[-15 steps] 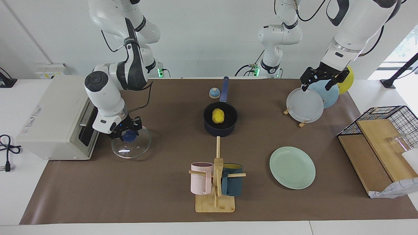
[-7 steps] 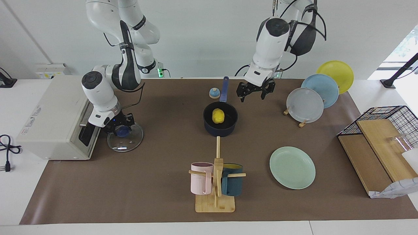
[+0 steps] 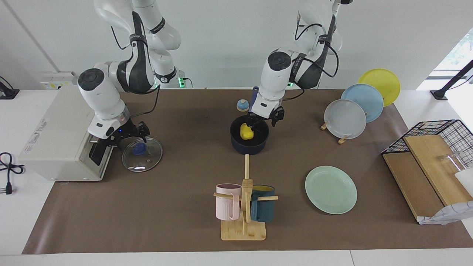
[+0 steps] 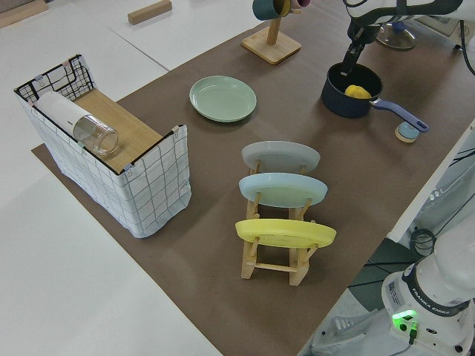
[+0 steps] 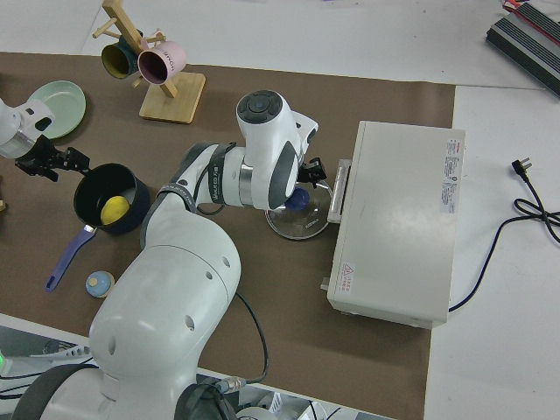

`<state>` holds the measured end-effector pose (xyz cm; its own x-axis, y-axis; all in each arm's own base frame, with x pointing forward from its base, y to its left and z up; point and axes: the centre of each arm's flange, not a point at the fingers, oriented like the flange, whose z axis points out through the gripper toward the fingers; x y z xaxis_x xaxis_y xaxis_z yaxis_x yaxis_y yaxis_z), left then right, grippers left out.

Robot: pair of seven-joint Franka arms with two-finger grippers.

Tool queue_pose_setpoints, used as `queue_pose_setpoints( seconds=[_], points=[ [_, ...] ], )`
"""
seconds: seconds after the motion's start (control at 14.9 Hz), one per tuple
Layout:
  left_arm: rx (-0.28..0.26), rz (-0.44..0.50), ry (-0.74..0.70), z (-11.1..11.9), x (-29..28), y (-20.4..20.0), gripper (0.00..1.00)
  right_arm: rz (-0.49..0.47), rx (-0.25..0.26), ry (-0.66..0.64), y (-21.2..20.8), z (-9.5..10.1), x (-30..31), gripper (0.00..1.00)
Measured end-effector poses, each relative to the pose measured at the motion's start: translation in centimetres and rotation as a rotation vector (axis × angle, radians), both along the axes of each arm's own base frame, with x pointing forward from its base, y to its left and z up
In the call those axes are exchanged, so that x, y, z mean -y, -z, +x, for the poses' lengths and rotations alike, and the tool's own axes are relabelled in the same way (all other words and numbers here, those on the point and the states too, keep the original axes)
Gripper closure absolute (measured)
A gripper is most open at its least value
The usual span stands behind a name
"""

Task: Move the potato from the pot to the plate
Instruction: 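Set the lid down with the right gripper while the left gripper approaches, then lower the left gripper into the saucepan and grasp the yellow potato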

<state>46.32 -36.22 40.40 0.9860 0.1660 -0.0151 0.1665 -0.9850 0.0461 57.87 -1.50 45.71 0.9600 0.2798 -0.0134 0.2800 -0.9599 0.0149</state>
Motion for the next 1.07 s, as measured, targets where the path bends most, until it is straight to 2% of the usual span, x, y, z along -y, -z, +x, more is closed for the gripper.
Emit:
queue_pose_setpoints(
  seconds=[0.2, 0.34, 0.6, 0.87, 1.07],
  points=[
    [-0.006, 0.001, -0.006, -0.3, 0.8, 1.6, 0.00, -0.006, 0.019, 0.136, -8.7, 0.0, -0.7, 0.00],
    [-0.009, 0.001, -0.014, -0.8, 1.4, 2.1, 0.00, -0.010, -0.006, 0.180, -11.1, -1.0, -0.4, 0.00],
    [-0.018, 0.005, -0.021, -2.1, 2.2, 3.4, 0.00, -0.016, -0.045, 0.174, -11.3, -1.8, -1.2, 0.00],
    [-0.013, -0.010, -0.049, -3.2, 2.9, 4.5, 0.00, -0.022, -0.048, 0.172, -11.5, -2.2, -2.3, 0.00],
    [-0.011, -0.013, -0.060, -3.8, 3.5, 5.4, 0.00, -0.029, -0.055, 0.200, -11.3, -2.5, -0.8, 0.00]
  ],
)
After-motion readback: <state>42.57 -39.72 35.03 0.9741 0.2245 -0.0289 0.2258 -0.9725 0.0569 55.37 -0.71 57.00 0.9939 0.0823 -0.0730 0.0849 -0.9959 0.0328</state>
